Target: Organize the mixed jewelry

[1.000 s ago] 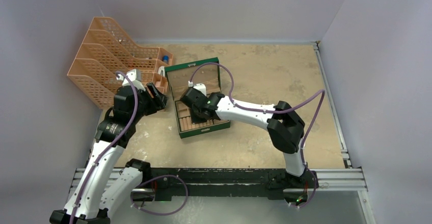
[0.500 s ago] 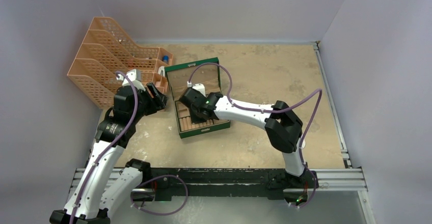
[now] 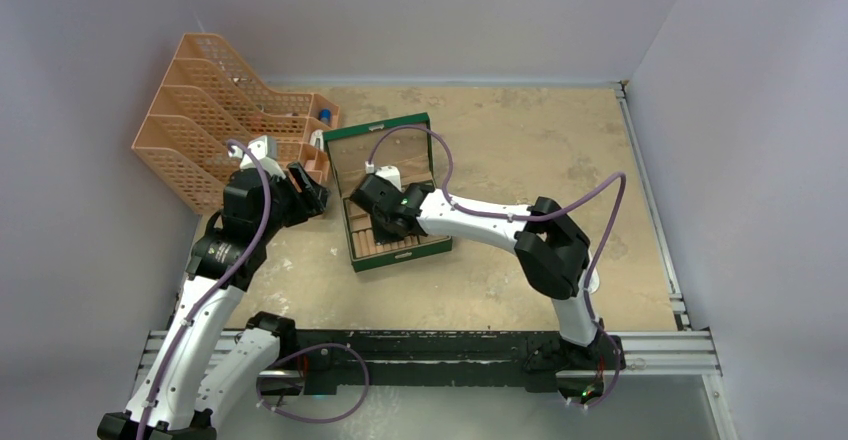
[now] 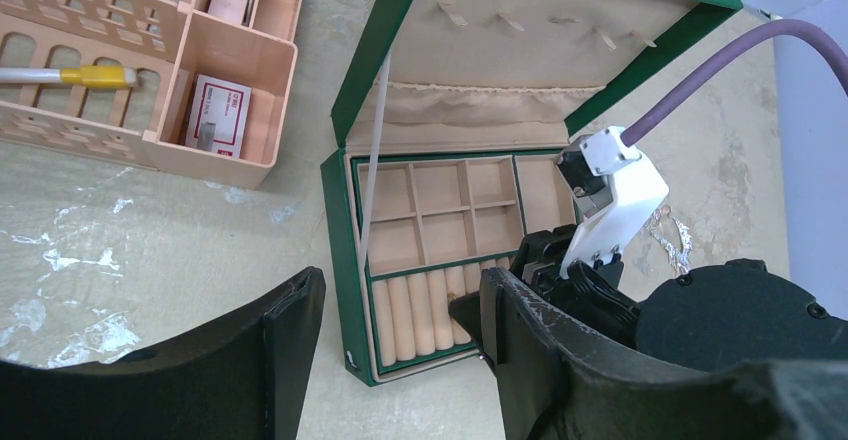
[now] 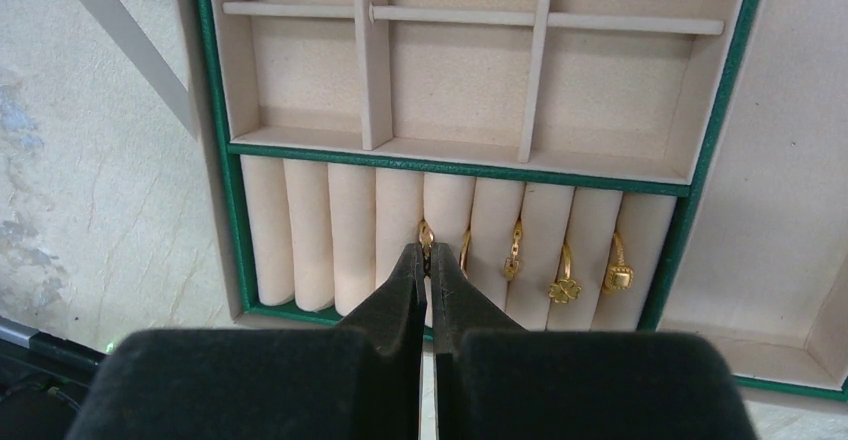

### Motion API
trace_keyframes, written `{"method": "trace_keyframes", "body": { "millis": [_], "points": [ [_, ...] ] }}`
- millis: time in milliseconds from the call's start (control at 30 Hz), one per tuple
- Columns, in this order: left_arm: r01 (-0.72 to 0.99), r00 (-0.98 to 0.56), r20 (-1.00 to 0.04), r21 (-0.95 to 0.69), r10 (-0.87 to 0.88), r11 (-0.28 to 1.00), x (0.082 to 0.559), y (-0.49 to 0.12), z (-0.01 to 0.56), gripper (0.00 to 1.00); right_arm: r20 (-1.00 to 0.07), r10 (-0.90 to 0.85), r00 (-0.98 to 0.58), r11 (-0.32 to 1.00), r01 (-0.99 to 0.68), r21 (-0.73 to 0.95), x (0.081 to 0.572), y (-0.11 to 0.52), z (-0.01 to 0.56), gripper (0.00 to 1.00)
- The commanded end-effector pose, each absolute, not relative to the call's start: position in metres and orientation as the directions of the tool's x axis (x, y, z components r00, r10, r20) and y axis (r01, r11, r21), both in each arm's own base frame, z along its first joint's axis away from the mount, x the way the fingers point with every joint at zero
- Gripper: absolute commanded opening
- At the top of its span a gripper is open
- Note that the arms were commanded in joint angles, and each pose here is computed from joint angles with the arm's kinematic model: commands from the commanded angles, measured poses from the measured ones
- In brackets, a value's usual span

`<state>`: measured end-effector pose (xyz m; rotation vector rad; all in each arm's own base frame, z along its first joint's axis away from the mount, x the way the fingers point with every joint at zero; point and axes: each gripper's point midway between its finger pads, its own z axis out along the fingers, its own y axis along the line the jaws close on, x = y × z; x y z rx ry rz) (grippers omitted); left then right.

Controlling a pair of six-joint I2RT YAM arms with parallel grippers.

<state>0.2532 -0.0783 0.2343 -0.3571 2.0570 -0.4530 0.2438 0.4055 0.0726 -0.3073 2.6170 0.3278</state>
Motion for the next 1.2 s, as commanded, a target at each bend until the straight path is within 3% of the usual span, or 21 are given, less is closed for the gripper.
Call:
{"method": "trace_keyframes", "body": {
  "millis": [0,167,400,733,900,1067,1167],
  "points": [
    [-0.048,-0.455,-0.788,-0.444,-0.415,0.895,0.256,-0.076,0.243,0.59,-0.496,-0.167,-0.852,0.947,-0.279,0.16,0.248,0.41,0.072,0.0],
    [-0.049,-0.457,-0.787,-0.443,-0.415,0.895,0.257,-0.076,0.242,0.59,-0.496,-0.161,-0.853,0.949,-0.272,0.159,0.25,0.412,0.074,0.01],
    [-0.054,-0.46,-0.784,-0.443,-0.416,0.895,0.258,-0.076,0.241,0.58,-0.527,-0.094,-0.844,0.944,-0.243,0.221,0.253,0.417,0.109,0.2],
    [-0.033,-0.466,-0.782,-0.452,-0.414,0.891,0.26,-0.08,0.243,0.6,-0.605,-0.002,-0.796,0.928,-0.226,0.295,0.257,0.406,0.16,0.32],
    [0.025,-0.475,-0.78,-0.476,-0.408,0.879,0.26,-0.09,0.246,0.66,-0.65,0.074,-0.756,0.942,-0.161,0.294,0.264,0.378,0.175,0.39],
    [0.102,-0.488,-0.786,-0.483,-0.379,0.87,0.257,-0.101,0.251,0.75,-0.703,0.139,-0.698,0.963,-0.069,0.259,0.268,0.329,0.181,0.55],
    [0.135,-0.483,-0.792,-0.489,-0.374,0.862,0.254,-0.105,0.259,0.76,-0.713,0.205,-0.67,0.965,0.018,0.26,0.274,0.285,0.182,0.56]
  ]
}}
